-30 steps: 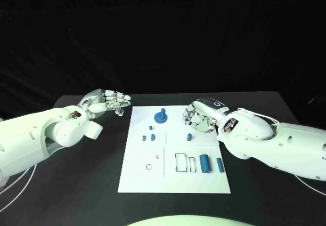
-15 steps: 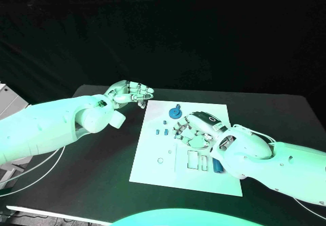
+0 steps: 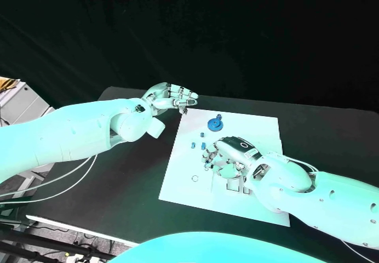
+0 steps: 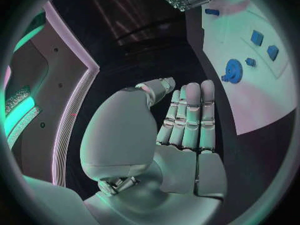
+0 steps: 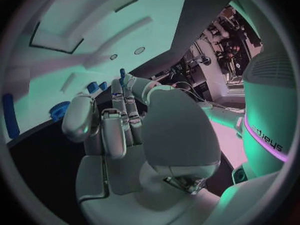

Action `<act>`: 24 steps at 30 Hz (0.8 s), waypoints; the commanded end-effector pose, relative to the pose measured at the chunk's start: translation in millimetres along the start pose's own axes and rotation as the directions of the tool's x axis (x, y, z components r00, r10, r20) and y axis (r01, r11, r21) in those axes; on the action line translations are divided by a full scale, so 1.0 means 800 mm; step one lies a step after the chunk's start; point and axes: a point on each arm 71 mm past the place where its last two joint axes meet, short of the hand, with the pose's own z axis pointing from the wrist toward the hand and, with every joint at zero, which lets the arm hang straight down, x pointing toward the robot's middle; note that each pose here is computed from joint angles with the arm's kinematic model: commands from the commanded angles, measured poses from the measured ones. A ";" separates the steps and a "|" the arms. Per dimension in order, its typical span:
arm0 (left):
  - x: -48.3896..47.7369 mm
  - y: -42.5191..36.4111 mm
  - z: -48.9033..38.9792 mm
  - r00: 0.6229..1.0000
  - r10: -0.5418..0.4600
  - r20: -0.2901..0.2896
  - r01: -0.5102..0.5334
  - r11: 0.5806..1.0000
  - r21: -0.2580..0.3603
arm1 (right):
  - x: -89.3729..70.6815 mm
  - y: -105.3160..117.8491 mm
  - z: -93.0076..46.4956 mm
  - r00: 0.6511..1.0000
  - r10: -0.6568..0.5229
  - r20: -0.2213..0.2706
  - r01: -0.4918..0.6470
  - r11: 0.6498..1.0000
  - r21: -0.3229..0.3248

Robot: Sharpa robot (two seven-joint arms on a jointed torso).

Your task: Assemble the parts on the task board

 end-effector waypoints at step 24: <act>0.004 -0.0026 0.003 1.000 -0.011 -0.009 0.011 1.000 0.015 | 0.016 -0.010 0.004 0.994 -0.087 -0.067 0.089 0.996 0.032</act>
